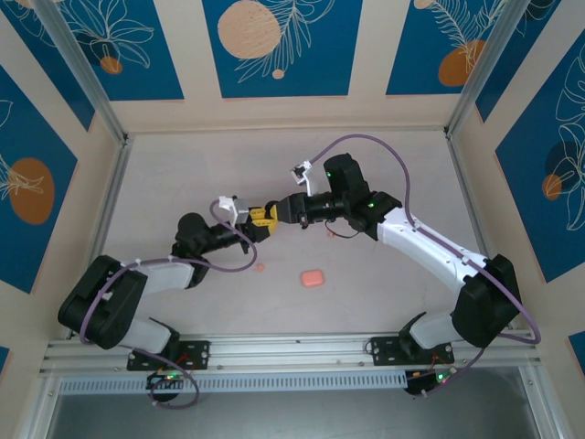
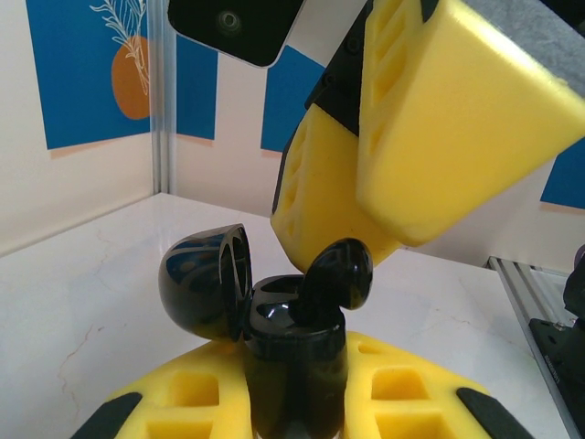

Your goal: Insert the wireless bluetooth earbuds into the charging case

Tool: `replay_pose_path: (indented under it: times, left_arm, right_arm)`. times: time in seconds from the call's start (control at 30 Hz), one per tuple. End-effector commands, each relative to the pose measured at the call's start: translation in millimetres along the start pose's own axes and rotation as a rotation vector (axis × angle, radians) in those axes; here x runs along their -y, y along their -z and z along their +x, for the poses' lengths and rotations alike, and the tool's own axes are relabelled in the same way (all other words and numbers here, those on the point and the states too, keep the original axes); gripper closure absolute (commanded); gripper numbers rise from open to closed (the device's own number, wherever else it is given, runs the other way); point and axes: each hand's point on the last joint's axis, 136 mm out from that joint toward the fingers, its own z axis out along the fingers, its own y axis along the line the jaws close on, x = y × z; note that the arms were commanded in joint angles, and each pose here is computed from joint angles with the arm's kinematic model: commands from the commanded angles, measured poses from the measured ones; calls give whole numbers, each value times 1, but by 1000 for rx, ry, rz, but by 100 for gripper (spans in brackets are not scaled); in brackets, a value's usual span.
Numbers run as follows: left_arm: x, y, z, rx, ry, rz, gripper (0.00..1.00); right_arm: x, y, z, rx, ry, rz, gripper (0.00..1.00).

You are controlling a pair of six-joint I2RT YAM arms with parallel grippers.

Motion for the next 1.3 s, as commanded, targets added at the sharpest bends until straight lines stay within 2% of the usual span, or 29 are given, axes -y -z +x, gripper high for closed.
replay_pose_path:
  times: [0.0,0.47,0.83,1.27]
  left_arm:
    - [15,-1,-13,42,-49,62,98]
    - [16,0,-14,37,-57,62,98]
    - [15,-1,-14,34,-60,59,98]
    - [16,-1,-16,37,-63,61,98]
  right_arm:
    - [-4,10,-9,31,6,21,65]
    - [-4,17,-3,31,12,36,62]
    - [-9,19,2,17,14,10,71]
    - [-8,12,5,9,5,-2,74]
